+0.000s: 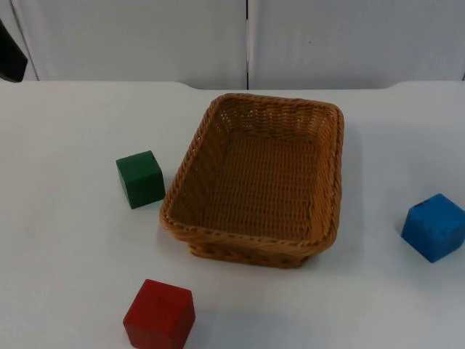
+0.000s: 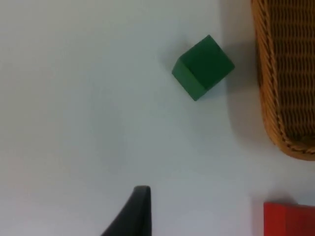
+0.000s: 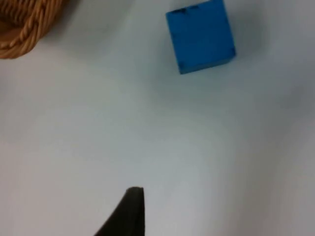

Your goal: Pick up one cube with each hand and place exactly two cubes into the same basket, leaving the remaining cube outside.

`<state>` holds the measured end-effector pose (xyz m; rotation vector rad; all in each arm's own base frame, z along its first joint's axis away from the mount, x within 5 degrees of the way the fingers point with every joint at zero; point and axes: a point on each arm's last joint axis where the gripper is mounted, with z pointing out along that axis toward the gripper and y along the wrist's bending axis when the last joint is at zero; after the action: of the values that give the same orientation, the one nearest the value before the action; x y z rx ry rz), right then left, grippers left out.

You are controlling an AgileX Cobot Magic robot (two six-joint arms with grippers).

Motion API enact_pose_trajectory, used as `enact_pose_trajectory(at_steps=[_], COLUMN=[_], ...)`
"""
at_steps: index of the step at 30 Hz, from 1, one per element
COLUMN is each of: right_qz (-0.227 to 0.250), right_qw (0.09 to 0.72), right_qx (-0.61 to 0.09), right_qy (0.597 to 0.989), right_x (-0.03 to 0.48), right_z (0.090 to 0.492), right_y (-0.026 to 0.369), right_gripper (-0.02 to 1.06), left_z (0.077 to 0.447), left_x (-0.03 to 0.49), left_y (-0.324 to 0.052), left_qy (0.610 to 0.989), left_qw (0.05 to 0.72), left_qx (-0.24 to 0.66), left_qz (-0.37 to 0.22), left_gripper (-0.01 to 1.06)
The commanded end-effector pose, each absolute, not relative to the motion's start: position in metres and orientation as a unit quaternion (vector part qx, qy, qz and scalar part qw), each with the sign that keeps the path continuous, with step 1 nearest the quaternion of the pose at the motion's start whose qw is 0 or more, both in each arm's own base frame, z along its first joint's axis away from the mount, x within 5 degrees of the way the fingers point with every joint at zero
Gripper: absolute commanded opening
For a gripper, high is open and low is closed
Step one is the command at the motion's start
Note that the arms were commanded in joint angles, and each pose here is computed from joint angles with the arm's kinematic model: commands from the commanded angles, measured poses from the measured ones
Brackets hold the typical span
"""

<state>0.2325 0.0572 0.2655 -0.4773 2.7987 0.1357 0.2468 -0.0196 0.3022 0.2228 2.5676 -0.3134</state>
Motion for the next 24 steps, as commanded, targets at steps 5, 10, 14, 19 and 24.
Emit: enact_pose_trajectory(at_steps=[5,10,14,19,24], right_qz=[0.035,0.032,0.032,0.03,0.03], right_qw=[0.14,0.129,0.129,0.11,0.098], right_qx=[-0.191,-0.192,-0.191,-0.192,-0.206], right_qy=[0.971,0.972,0.972,0.975,0.973], right_x=[0.263,0.281,0.29,0.297,0.302], right_z=[0.259,0.249,0.238,0.222,0.205], right_y=[0.077,0.082,0.084,0.086,0.097], right_gripper=[1.05,1.05,1.05,1.05,1.05], left_z=[0.293,0.284,0.279,0.269,0.255], left_x=[0.271,0.29,0.303,0.326,0.345], left_y=[-0.02,-0.02,-0.02,-0.02,-0.026], left_qy=[0.956,0.956,0.955,0.951,0.944], left_qw=[0.251,0.239,0.237,0.229,0.215], left_qx=[0.096,0.126,0.144,0.177,0.229], left_qz=[-0.12,-0.114,-0.109,-0.105,-0.098], left_gripper=[1.05,1.05,1.05,1.05,1.05])
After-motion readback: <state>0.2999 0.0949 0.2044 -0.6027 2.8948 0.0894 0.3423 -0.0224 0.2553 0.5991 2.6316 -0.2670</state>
